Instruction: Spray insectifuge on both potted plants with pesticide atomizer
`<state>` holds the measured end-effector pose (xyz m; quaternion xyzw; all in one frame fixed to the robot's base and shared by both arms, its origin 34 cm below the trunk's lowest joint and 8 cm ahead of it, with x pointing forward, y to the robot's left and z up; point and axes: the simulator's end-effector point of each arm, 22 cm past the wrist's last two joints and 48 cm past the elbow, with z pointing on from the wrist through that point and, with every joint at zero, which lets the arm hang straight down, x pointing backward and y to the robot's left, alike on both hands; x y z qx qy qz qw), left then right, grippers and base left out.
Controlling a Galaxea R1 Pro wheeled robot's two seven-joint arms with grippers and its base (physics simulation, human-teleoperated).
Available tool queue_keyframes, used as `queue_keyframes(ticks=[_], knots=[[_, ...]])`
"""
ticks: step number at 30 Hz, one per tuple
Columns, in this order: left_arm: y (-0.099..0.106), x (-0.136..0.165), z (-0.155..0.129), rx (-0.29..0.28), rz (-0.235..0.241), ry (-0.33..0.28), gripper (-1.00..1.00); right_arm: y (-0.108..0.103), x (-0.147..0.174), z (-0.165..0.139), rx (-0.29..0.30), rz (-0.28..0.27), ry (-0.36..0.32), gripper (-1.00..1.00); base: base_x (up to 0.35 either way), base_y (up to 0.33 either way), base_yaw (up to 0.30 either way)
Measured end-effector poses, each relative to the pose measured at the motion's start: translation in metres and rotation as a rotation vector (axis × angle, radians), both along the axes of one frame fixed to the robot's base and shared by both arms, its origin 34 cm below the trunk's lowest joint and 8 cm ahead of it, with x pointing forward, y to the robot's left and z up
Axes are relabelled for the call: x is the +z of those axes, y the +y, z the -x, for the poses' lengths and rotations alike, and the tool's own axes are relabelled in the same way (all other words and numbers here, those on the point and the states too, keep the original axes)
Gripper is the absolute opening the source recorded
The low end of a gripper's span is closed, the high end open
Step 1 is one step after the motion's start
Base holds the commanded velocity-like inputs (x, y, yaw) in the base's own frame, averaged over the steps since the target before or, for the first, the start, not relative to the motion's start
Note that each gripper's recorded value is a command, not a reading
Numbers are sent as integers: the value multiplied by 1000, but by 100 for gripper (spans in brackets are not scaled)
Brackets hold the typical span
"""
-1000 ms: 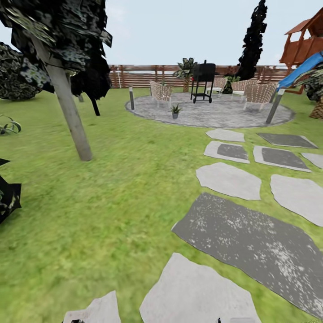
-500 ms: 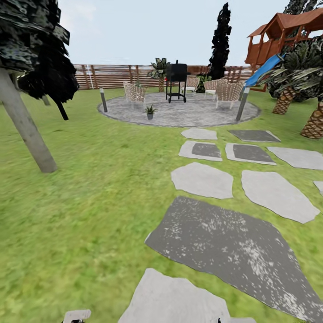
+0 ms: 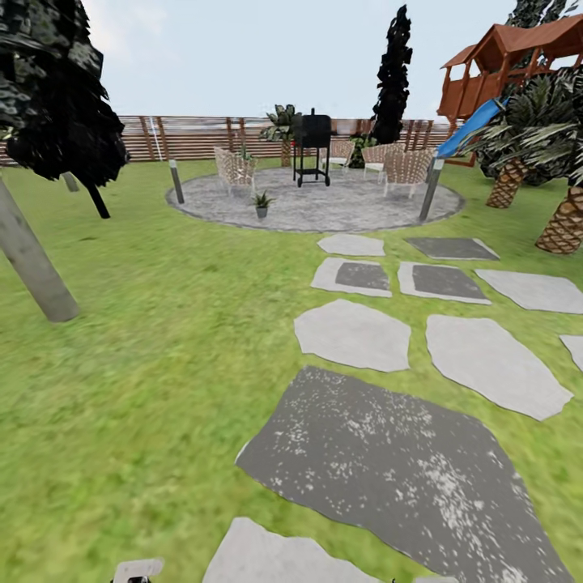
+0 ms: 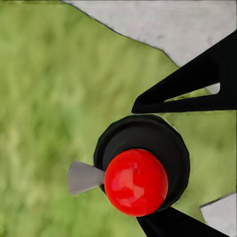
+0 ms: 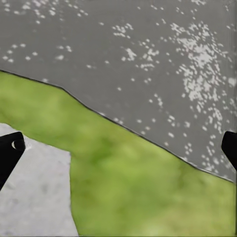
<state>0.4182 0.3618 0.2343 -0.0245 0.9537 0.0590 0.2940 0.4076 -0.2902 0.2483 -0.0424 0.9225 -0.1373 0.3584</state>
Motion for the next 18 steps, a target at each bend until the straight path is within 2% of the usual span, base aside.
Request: queue_keyframes(ticks=[18], knots=[[3,0,1,2,-3,1,-100,0,-2,5,1,1,11,100,268,-225,0]])
